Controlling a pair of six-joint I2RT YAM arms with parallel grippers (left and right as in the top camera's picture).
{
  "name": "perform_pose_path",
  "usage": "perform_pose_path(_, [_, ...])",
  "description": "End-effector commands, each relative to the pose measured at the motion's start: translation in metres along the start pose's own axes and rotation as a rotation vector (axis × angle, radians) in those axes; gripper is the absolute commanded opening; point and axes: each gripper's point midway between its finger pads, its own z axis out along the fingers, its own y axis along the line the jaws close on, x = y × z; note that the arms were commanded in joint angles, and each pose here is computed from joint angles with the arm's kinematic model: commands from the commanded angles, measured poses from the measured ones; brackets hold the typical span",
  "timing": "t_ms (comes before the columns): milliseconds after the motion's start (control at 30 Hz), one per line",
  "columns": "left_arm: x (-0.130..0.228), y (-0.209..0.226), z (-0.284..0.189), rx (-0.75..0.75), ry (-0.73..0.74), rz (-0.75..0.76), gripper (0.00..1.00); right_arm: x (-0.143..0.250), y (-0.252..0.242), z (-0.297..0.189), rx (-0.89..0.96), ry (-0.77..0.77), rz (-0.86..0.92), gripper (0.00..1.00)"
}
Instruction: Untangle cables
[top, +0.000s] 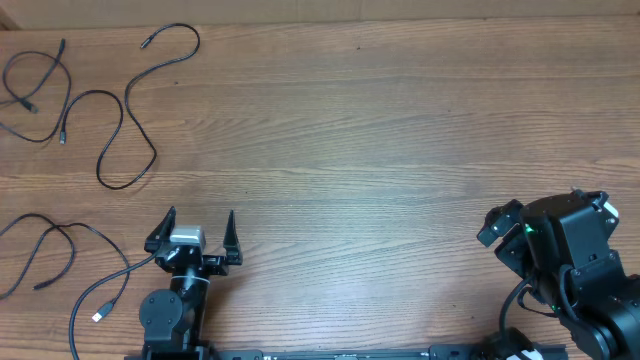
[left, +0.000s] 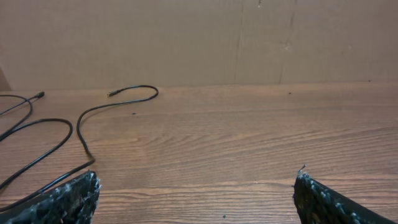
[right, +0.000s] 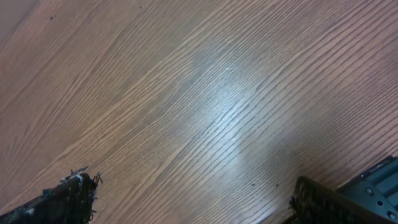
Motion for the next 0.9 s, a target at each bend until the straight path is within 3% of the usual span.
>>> perform_pose_path(0, [0.001, 0.003, 0.0, -0.017, -0.005, 0.0, 1.0, -0.01, -0.002, -0.005, 0.005, -0.05, 0.001, 1.0])
perform_pose_path(267, [0.001, 0.003, 0.0, -0.017, -0.005, 0.0, 1.0, -0.024, -0.001, -0.003, 0.019, -0.132, -0.138, 1.0])
perform_pose_path(533, [0.001, 0.003, 0.0, -0.017, -0.005, 0.0, 0.99, -0.034, 0.025, 0.012, -0.119, -0.255, -0.223, 1.0])
perform_pose_path(867, [0.001, 0.003, 0.0, -0.017, -0.005, 0.0, 1.0, -0.034, 0.002, 0.031, -0.198, -0.408, -0.175, 1.0])
